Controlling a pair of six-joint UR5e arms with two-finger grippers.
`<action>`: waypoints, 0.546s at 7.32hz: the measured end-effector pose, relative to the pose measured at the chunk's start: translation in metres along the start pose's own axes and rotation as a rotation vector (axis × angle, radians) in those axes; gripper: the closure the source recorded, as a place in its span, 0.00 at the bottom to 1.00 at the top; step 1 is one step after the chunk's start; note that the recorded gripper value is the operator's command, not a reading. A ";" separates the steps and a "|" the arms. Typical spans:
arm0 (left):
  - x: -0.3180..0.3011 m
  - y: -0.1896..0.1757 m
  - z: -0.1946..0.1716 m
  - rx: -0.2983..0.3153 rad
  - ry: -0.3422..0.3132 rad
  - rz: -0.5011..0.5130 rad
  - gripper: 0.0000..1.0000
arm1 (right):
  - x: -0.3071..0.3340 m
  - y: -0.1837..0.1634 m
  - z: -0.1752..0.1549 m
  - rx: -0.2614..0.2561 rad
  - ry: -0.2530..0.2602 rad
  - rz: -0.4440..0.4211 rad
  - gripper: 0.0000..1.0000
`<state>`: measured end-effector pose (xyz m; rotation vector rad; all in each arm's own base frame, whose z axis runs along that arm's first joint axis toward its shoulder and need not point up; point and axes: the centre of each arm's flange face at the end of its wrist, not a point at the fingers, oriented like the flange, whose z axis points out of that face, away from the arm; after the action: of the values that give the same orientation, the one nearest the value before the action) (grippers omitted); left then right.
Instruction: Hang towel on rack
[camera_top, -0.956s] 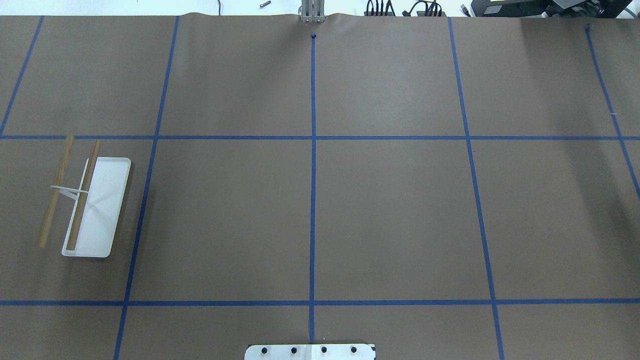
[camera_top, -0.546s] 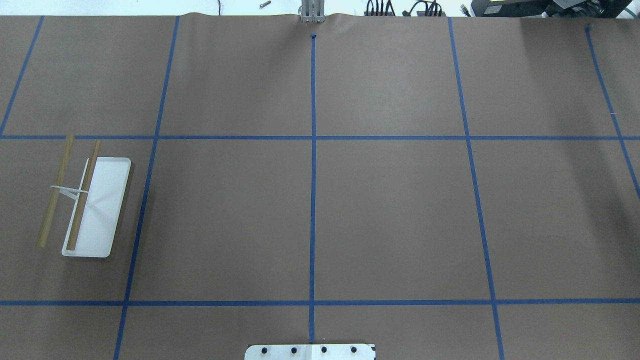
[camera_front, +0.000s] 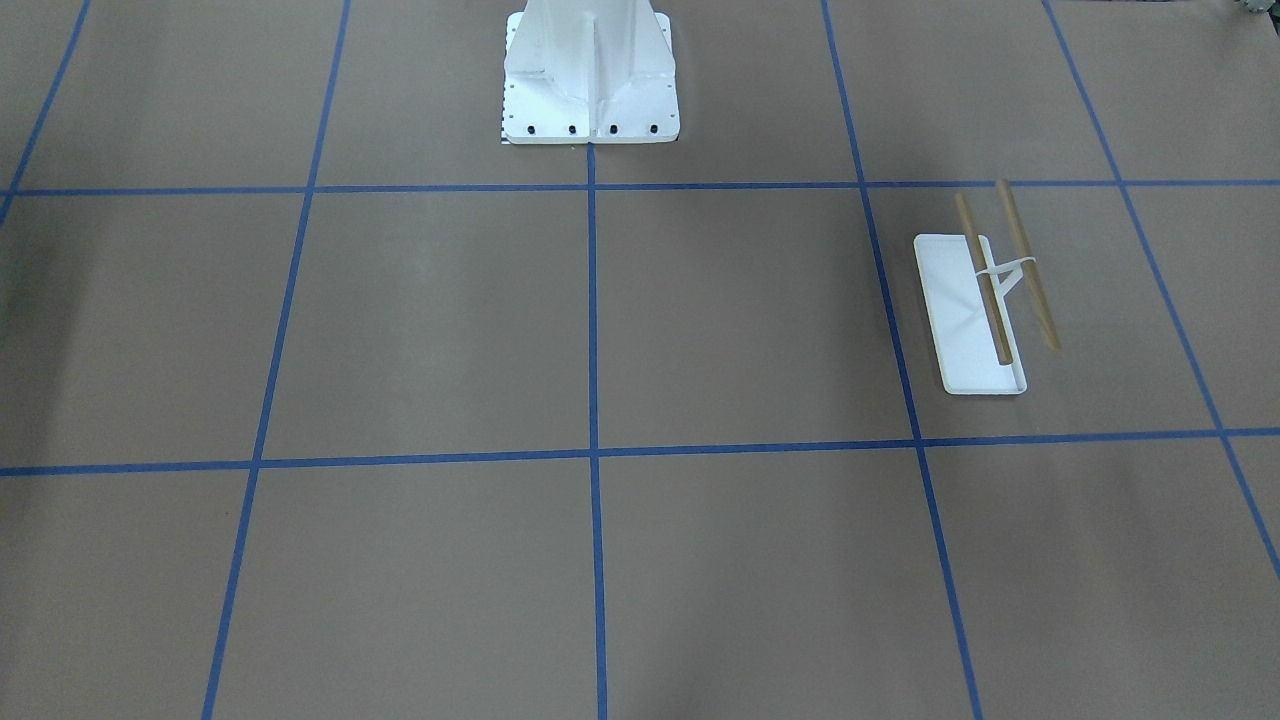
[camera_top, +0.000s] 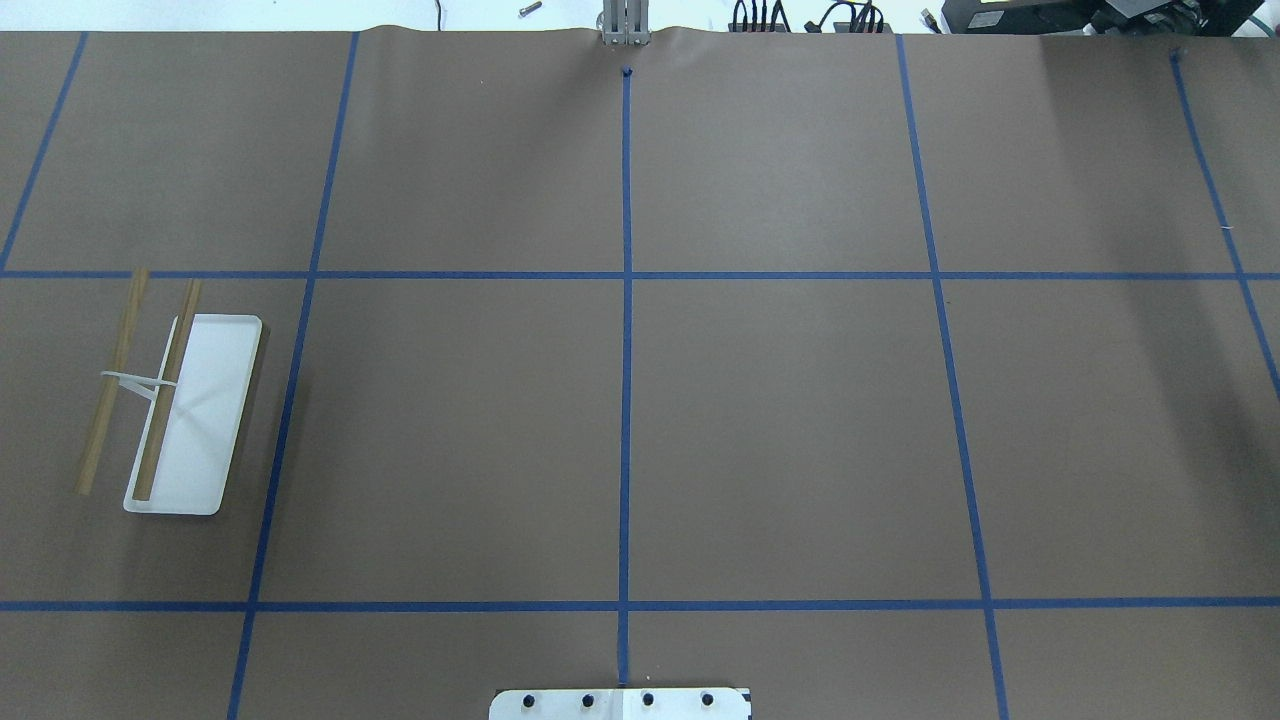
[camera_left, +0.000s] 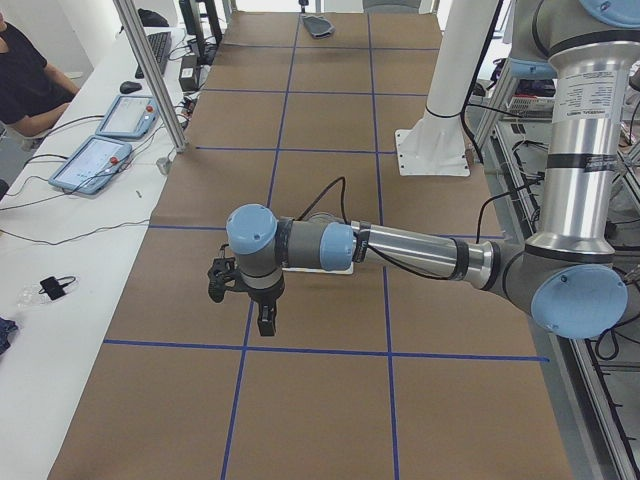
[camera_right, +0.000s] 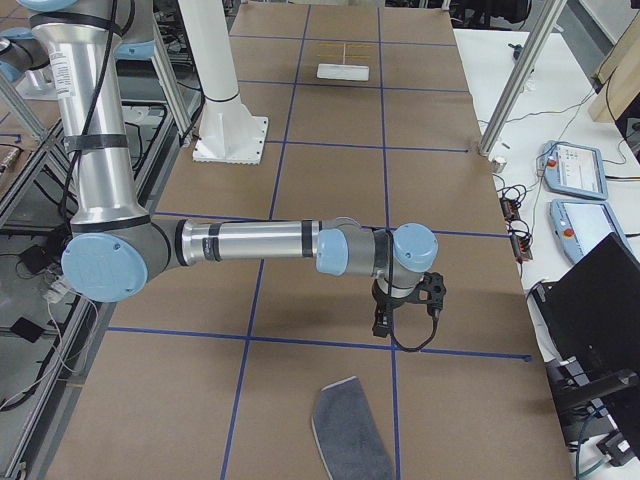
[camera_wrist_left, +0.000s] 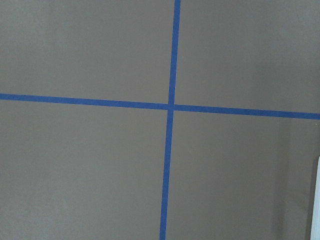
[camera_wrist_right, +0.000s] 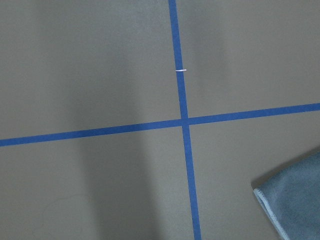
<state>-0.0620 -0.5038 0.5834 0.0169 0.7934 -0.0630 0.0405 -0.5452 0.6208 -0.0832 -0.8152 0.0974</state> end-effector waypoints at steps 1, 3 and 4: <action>0.005 -0.003 -0.004 0.014 0.001 0.015 0.02 | -0.004 -0.004 -0.004 0.007 0.000 -0.008 0.00; 0.016 -0.010 -0.009 0.085 0.008 0.093 0.02 | -0.017 -0.010 -0.004 0.013 0.034 -0.039 0.00; 0.019 -0.012 -0.010 0.120 0.012 0.131 0.02 | -0.027 -0.017 -0.008 0.023 0.045 -0.059 0.00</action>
<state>-0.0572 -0.5162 0.5629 0.1828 0.7984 0.0139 0.0288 -0.5661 0.5973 -0.0393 -0.7710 0.0487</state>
